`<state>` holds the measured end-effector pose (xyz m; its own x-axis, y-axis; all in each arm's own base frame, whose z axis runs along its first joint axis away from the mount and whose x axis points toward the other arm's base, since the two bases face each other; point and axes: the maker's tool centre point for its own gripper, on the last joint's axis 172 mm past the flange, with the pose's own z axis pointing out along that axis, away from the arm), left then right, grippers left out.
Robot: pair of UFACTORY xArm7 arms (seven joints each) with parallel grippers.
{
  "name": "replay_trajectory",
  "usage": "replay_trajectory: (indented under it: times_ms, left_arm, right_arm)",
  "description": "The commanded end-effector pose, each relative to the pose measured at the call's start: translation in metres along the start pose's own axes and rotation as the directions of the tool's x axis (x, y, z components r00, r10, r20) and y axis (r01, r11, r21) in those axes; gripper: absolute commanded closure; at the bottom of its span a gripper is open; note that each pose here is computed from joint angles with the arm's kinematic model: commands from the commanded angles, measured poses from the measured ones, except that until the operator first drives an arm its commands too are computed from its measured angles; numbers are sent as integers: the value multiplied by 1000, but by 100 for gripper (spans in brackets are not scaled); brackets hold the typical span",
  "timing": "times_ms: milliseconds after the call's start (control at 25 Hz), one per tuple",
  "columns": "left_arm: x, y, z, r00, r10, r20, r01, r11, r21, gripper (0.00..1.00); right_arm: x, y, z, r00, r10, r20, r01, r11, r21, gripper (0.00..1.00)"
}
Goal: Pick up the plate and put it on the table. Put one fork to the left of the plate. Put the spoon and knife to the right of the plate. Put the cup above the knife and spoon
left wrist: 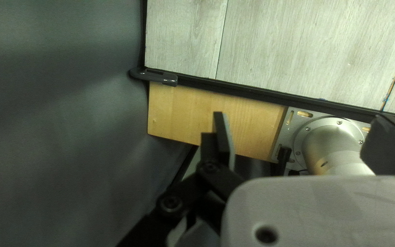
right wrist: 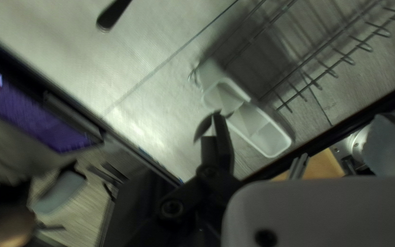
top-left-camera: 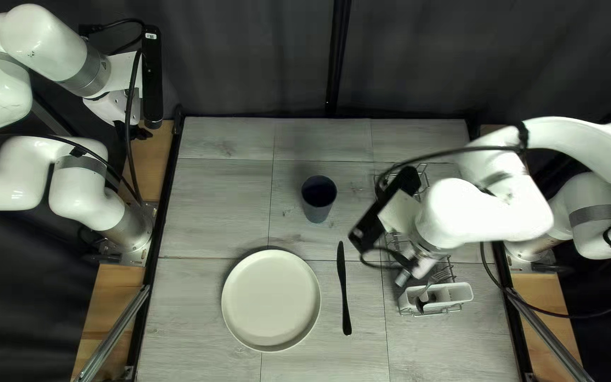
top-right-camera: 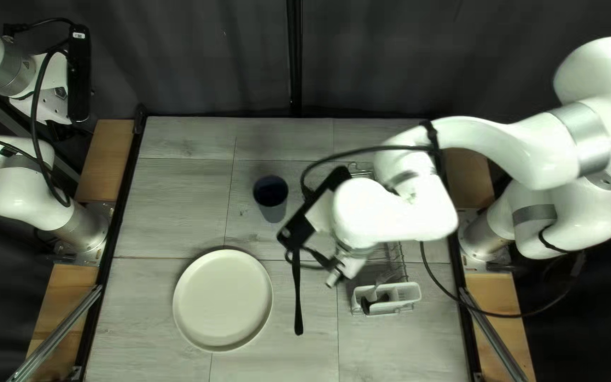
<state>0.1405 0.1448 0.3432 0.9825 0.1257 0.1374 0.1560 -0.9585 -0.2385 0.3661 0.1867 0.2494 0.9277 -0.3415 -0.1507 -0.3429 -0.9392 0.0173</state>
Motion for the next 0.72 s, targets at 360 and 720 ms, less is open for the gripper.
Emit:
replay_trajectory:
  times_ms: [360,720]
  left_arm:
    - [0,0,0,1000,0,0,0,1000,0,0]
    - [0,0,0,1000,0,0,0,1000,0,0]
  right_arm:
    - [-12,-32,17,962,-274,-14,272,960,-72,0]
    - [-3,-36,54,887,-460,39,461,880,-109,0]
